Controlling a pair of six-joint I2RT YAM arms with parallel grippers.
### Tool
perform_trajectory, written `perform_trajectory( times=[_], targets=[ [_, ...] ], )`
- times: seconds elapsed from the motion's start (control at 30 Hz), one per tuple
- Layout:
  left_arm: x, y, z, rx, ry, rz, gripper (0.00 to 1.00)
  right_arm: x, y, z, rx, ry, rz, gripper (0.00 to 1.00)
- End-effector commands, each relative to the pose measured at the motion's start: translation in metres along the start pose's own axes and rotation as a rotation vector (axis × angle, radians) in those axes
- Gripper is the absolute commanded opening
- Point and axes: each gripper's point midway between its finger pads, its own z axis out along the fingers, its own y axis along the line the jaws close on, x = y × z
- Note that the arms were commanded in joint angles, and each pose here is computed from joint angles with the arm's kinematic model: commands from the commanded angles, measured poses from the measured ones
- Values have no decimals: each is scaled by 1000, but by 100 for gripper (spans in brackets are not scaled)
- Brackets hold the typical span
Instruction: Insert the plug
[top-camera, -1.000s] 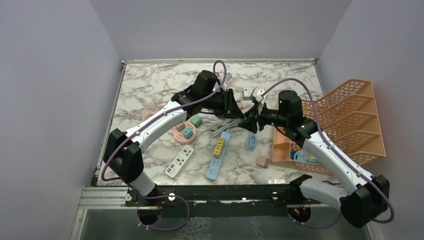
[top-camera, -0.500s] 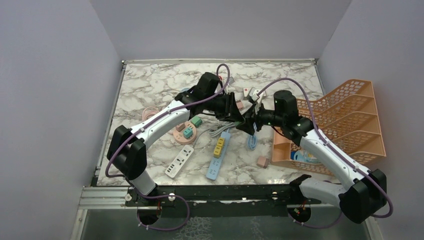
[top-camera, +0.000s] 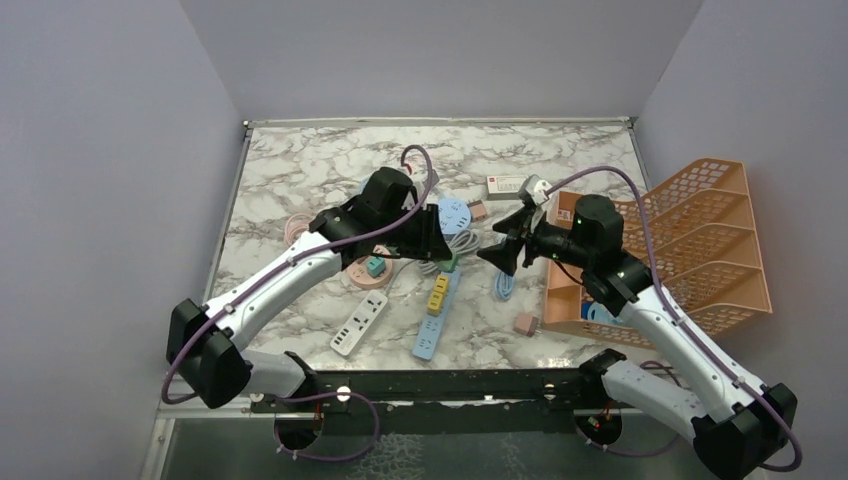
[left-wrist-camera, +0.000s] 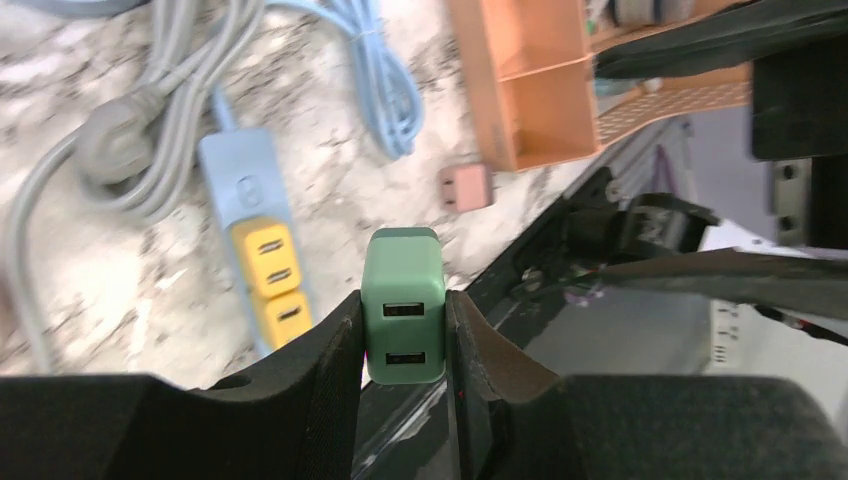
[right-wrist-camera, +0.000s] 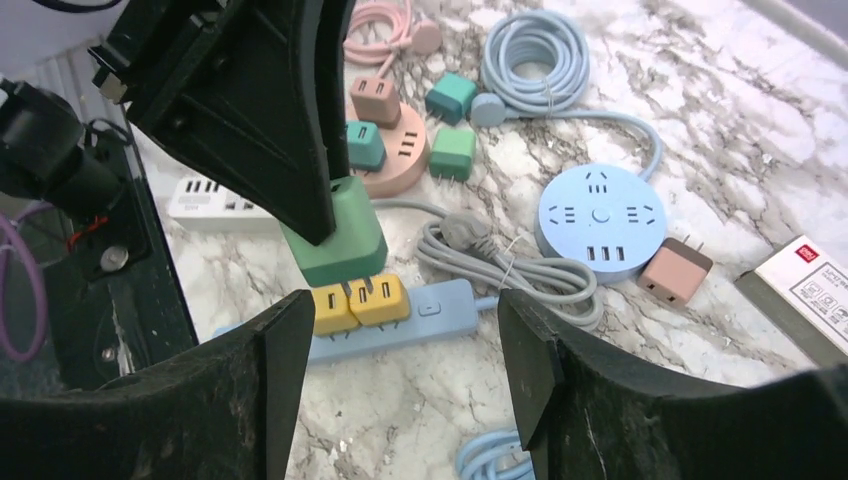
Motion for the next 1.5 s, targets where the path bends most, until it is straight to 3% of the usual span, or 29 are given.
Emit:
perform_trajectory(
  times=[0.0,0.2,0.4,0.6,0.87,1.07,1.47],
  targets=[
    [16,32,-23,-156,-41,53,0,-9,-11,-7,118,-113,92,66],
    [62,41,-28,-263,-11,68,0,-5,-44,-12,334,-181,266,63],
    [96,50,-24,-360,33,85,0,23,-69,-7,482,-104,432,60],
    [120,63,-10,-460,59,126,0,45,-74,0,525,-30,540,58],
    [126,75,7,-555,27,169,0,53,-74,2,530,-24,566,58],
    [120,72,15,-524,-33,155,0,57,-74,3,528,-11,563,58],
    [134,76,25,-491,0,127,0,61,-75,4,538,5,562,58]
  ],
)
